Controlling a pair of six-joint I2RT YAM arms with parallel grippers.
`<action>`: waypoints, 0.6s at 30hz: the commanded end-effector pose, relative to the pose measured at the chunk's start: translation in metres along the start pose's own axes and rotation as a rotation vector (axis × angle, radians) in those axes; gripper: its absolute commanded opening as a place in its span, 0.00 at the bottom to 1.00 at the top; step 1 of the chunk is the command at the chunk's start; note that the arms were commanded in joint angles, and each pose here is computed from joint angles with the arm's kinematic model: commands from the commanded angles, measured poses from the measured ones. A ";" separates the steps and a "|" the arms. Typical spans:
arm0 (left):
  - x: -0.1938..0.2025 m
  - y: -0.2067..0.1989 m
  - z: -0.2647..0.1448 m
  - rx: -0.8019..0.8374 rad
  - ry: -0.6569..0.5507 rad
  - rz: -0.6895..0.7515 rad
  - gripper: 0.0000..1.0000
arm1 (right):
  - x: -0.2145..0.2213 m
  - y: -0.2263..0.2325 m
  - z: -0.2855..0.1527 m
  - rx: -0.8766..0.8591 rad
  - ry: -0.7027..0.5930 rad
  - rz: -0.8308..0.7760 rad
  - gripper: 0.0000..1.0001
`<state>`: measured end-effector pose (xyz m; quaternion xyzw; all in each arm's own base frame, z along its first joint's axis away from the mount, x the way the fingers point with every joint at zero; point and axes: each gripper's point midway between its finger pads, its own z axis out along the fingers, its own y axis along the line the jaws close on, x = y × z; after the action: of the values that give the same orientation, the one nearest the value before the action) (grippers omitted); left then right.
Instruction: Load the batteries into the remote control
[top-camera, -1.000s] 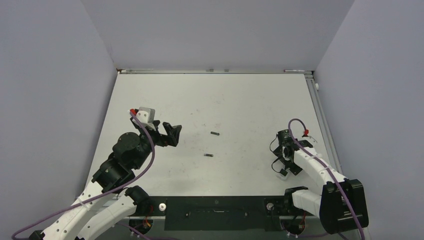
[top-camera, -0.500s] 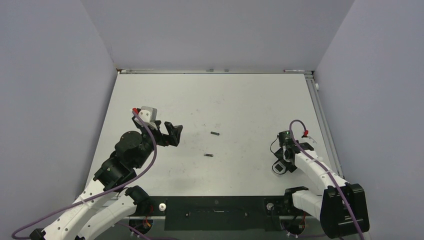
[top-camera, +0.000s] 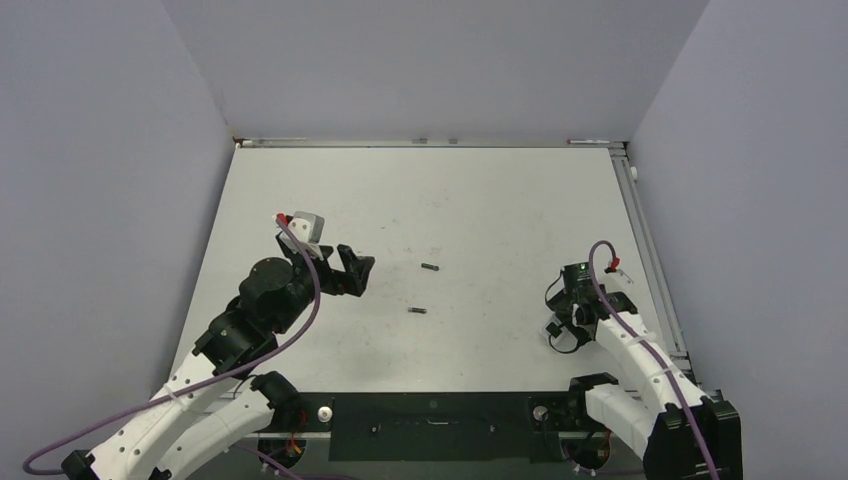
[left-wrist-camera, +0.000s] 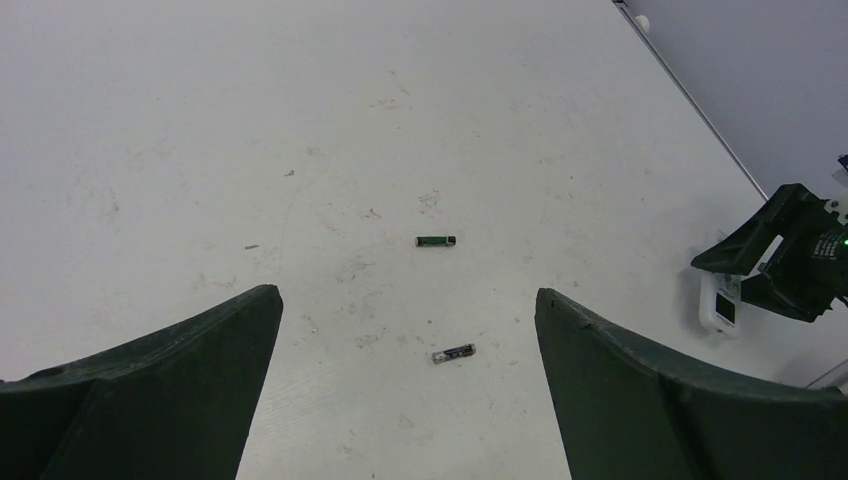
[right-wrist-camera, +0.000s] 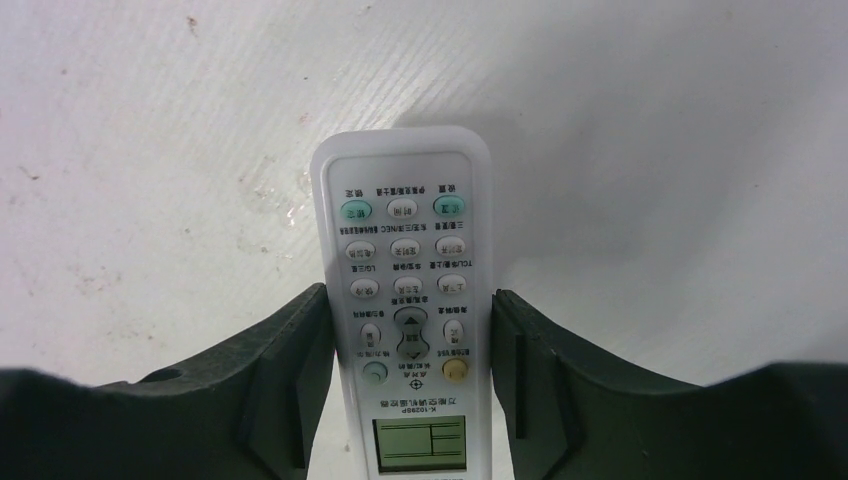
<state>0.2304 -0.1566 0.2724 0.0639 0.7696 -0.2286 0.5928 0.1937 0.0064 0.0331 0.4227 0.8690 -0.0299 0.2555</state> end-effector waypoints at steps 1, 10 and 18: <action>-0.007 -0.017 -0.003 0.072 0.013 -0.067 0.96 | -0.017 0.029 -0.022 -0.137 -0.029 0.017 0.09; 0.017 -0.027 0.000 0.089 0.137 -0.177 0.96 | -0.027 0.072 -0.059 -0.360 -0.070 0.063 0.09; 0.045 -0.047 0.003 0.188 0.228 -0.270 0.96 | -0.016 0.116 -0.090 -0.518 -0.044 0.079 0.09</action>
<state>0.2118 -0.1925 0.2305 0.0464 0.8261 -0.3053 0.4714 0.2261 0.0672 0.0971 0.3725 0.8557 0.1245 0.3370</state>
